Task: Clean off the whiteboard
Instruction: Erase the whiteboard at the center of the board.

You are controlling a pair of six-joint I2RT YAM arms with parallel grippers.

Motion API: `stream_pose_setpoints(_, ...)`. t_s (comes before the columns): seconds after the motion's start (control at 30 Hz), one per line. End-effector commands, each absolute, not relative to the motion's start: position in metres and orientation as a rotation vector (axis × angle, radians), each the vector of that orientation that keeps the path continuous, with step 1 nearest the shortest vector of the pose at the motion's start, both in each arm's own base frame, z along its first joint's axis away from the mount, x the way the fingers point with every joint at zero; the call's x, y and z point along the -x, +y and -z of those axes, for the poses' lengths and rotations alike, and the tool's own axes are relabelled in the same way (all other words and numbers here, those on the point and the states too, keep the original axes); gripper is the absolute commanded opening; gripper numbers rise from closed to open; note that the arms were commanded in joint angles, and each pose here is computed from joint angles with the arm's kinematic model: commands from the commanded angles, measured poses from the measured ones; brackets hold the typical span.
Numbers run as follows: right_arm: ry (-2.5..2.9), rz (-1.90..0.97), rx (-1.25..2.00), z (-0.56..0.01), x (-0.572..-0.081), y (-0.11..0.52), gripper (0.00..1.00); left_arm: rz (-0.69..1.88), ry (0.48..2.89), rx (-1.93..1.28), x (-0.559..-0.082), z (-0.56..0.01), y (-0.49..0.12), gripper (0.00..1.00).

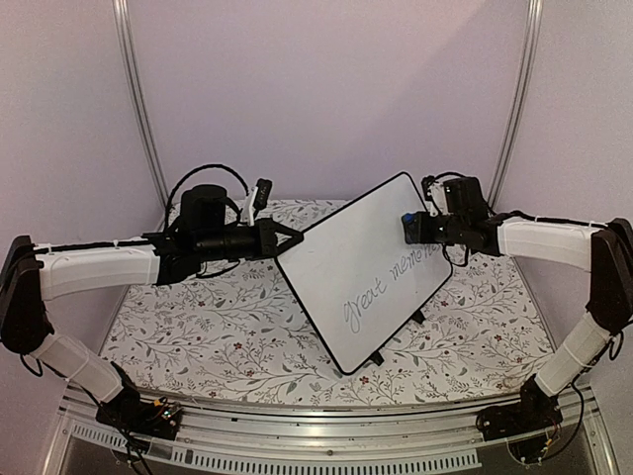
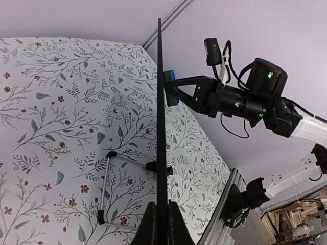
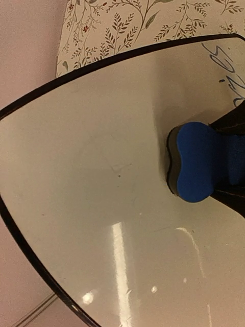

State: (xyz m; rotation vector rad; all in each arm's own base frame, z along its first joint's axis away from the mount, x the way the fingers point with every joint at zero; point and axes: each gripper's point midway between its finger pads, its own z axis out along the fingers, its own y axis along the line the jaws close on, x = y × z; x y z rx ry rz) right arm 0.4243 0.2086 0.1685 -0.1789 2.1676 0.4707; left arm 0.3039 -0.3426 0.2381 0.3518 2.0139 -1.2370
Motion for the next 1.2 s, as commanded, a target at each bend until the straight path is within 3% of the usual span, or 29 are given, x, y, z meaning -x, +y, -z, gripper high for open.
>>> stream_pose_setpoints(0.0, 2.126, -0.485, 0.184, -0.186, -0.446, 0.211, 0.15, 1.362, 1.944, -0.546, -0.267, -0.255, -0.364, 0.00)
stream_pose_setpoints(0.2, 2.147, -0.524, 0.200, -0.179, -0.445, 0.215, 0.15, 1.367, 1.935, -0.552, -0.266, -0.259, -0.364, 0.00)
stream_pose_setpoints(0.47, 2.262, -0.550, 0.182, -0.132, -0.401, 0.202, 0.15, 1.368, 1.936, -0.550, -0.266, -0.259, -0.363, 0.00)
stream_pose_setpoints(0.7, 2.247, -0.543, 0.160, -0.132, -0.382, 0.190, 0.15, 1.371, 1.935, -0.548, -0.266, -0.259, -0.363, 0.00)
stream_pose_setpoints(1.17, 2.098, -0.370, 0.115, -0.189, -0.460, 0.189, 0.15, 1.368, 1.939, -0.548, -0.266, -0.257, -0.363, 0.00)
